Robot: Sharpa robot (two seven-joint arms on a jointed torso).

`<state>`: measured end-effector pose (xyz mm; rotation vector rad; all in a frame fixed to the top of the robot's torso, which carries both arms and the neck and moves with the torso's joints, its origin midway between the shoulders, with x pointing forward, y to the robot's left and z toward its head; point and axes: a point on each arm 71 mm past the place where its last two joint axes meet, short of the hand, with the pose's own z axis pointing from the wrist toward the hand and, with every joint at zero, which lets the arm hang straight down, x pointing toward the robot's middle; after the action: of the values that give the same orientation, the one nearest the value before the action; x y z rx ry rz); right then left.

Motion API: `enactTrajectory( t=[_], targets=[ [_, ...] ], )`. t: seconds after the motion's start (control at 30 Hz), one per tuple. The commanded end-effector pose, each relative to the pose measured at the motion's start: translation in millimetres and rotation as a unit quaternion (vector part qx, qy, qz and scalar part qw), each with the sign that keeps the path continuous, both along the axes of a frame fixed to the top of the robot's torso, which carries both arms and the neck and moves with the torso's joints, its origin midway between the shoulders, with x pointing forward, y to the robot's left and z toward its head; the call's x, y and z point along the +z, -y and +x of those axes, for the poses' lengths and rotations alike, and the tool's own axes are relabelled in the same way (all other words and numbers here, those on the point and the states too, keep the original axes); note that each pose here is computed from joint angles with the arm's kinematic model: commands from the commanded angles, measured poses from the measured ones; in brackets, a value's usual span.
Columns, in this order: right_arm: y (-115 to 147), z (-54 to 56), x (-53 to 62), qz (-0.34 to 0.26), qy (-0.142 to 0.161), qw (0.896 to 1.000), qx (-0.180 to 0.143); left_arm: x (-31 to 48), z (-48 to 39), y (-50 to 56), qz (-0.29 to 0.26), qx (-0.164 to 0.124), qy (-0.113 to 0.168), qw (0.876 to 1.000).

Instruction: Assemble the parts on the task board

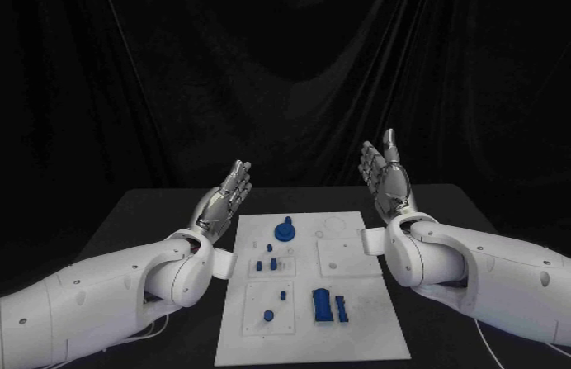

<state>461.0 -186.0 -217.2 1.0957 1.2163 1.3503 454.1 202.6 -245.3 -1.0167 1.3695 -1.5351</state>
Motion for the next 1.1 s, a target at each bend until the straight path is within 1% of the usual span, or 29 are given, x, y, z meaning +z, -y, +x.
enactTrajectory(
  t=[0.03,0.17,0.27,0.33,1.1],
  targets=[
    [6,0.8,-7.0,-0.004,-0.047,0.998,-0.05,5.1,4.7,-1.7,0.026,0.106,-0.026,0.994],
    [6,0.8,-7.0,-0.004,-0.047,0.998,-0.05,13.8,6.6,4.9,0.026,0.136,-0.032,0.99],
    [6,0.8,-7.0,-0.004,-0.047,0.998,-0.05,18.6,7.3,8.4,0.025,0.153,-0.035,0.987],
    [6,0.8,-7.0,-0.004,-0.047,0.998,-0.05,20.3,7.5,9.6,0.025,0.158,-0.037,0.986],
    [6,0.8,-7.0,-0.004,-0.047,0.998,-0.05,21.1,7.6,10.2,0.025,0.161,-0.037,0.986]
  ],
)
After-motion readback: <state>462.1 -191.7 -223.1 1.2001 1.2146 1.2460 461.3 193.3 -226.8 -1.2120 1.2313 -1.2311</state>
